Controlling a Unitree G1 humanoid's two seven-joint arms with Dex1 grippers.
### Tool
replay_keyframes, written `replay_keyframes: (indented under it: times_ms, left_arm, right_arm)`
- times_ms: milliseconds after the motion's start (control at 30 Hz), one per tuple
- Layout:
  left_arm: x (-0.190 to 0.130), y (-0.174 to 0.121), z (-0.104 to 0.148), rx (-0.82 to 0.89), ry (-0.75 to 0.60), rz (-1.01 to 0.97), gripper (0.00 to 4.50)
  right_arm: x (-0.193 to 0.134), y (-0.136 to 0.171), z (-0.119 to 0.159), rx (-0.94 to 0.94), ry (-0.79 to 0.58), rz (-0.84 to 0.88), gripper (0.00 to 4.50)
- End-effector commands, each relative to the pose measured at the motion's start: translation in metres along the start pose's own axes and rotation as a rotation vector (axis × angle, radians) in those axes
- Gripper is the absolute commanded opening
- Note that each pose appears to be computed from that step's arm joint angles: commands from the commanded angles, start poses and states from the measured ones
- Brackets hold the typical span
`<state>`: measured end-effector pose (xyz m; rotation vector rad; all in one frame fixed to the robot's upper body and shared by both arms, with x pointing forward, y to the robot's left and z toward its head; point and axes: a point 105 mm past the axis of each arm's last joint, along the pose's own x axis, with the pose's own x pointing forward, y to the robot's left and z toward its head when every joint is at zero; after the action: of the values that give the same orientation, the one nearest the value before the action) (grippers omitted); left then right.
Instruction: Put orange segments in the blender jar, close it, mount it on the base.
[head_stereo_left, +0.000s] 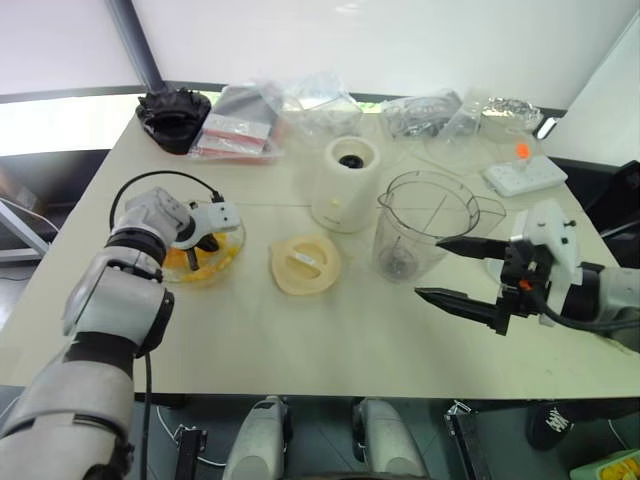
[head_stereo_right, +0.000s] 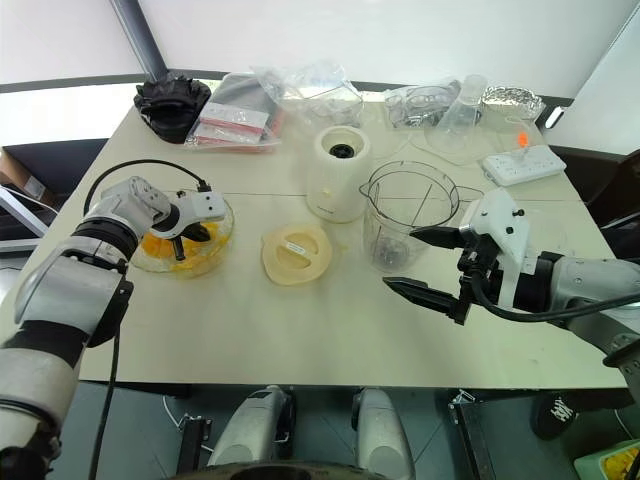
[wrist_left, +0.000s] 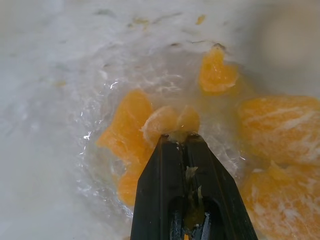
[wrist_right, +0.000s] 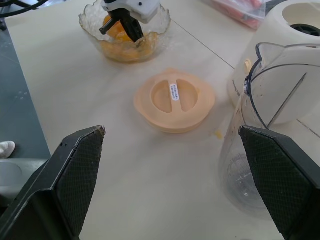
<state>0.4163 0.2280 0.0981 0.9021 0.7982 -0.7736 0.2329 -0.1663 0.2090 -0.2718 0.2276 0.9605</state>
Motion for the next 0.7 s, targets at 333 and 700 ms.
replay_keyframes:
  times_ms: [333, 700]
  left_arm:
    - [-0.061, 0.037, 0.020, -0.271, -0.458, 0.098, 0.02]
    - [-0.122, 0.043, 0.112, -0.374, -1.005, 0.070, 0.02]
  right_arm:
    - [0.001, 0.002, 0.003, -0.027, -0.024, 0.010, 4.50]
    - [0.001, 0.000, 0.001, -0.035, -0.012, 0.013, 4.50]
